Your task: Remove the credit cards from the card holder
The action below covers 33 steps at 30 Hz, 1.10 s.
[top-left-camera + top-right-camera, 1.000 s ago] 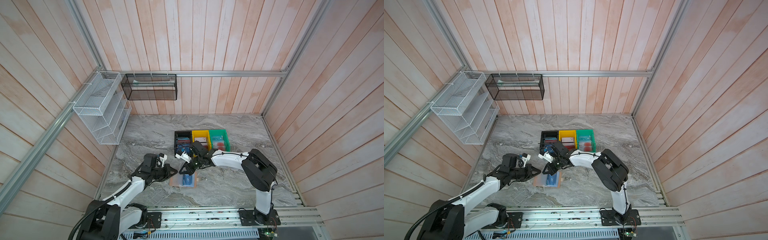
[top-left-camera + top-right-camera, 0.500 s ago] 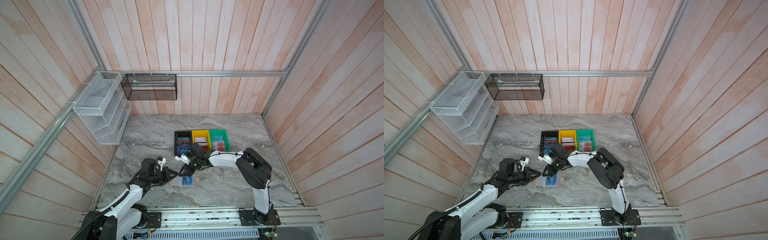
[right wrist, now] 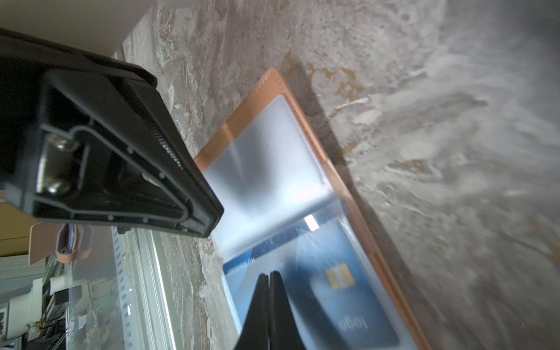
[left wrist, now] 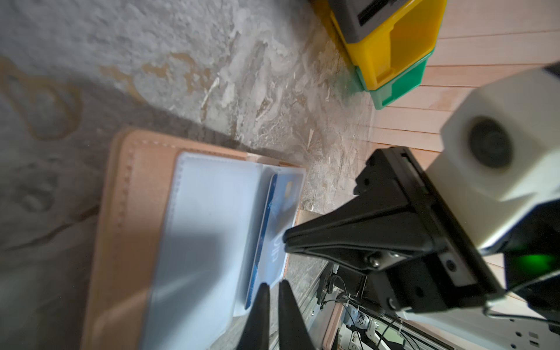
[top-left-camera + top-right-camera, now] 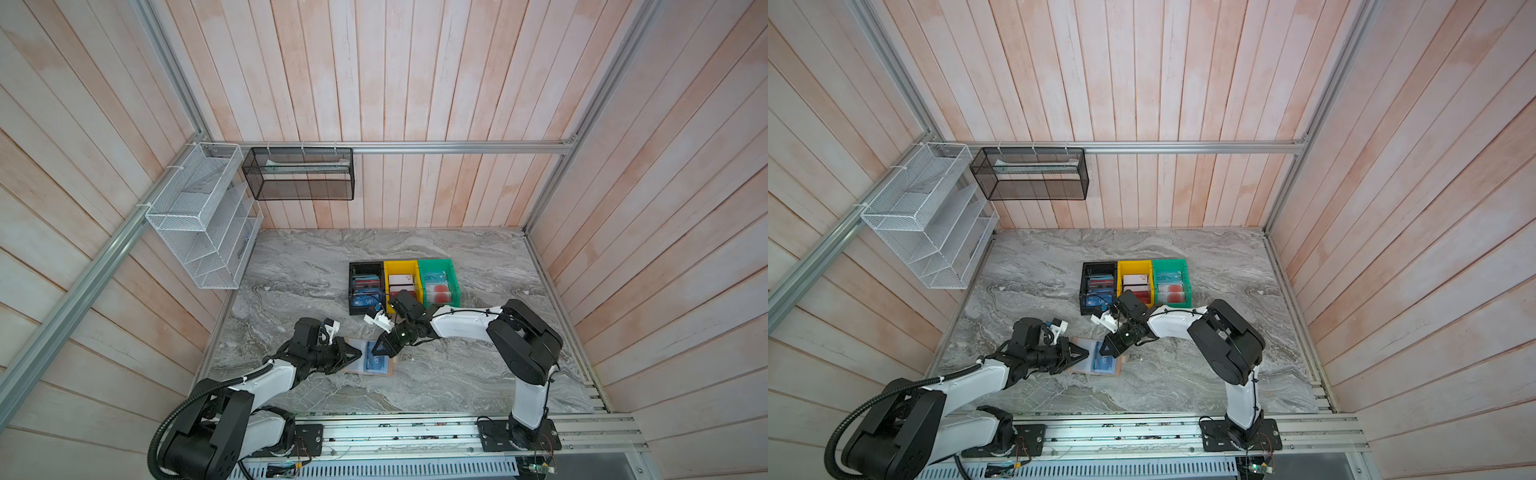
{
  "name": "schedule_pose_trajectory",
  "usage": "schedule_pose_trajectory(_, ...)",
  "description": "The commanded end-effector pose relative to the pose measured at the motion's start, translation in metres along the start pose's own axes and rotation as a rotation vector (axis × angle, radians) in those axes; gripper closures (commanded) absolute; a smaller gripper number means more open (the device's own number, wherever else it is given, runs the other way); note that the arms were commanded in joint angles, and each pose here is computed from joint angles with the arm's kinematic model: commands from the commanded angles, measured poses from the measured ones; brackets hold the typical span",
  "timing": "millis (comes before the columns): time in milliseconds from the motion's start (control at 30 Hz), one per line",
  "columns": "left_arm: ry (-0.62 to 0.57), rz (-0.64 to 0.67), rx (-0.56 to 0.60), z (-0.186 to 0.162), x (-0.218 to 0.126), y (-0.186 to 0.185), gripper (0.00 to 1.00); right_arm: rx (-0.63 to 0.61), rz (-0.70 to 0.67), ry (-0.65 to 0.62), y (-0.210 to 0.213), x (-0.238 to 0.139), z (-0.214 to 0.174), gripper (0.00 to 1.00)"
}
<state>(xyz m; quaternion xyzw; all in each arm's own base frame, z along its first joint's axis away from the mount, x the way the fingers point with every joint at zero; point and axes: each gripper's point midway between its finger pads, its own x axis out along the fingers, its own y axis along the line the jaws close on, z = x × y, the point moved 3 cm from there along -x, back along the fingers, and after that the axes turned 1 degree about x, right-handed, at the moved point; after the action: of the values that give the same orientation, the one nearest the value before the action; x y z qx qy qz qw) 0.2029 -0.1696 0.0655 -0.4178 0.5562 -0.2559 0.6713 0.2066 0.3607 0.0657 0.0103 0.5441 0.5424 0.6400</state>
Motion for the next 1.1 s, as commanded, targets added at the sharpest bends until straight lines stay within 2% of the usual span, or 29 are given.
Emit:
schedule_pose_trajectory(0, -0.011, -0.033, 0.043, 0.009, 0.006, -0.011, 0.88, 0.027, -0.079, 0.014, -0.012, -0.010, -0.014, 1.00)
schedule_pose_trajectory(267, -0.001, -0.024, 0.033, 0.010, 0.012, -0.006, 0.85, 0.056, -0.106, 0.021, -0.022, -0.012, -0.025, 1.00)
schedule_pose_trajectory(400, 0.002, -0.026, 0.035, 0.011, 0.013, -0.006, 0.78, 0.059, -0.102, 0.025, -0.024, -0.010, -0.027, 1.00)
schedule_pose_trajectory(1067, 0.028, -0.011, 0.021, 0.008, 0.023, 0.003, 0.76, 0.086, -0.102, 0.057, -0.034, 0.001, -0.035, 1.00)
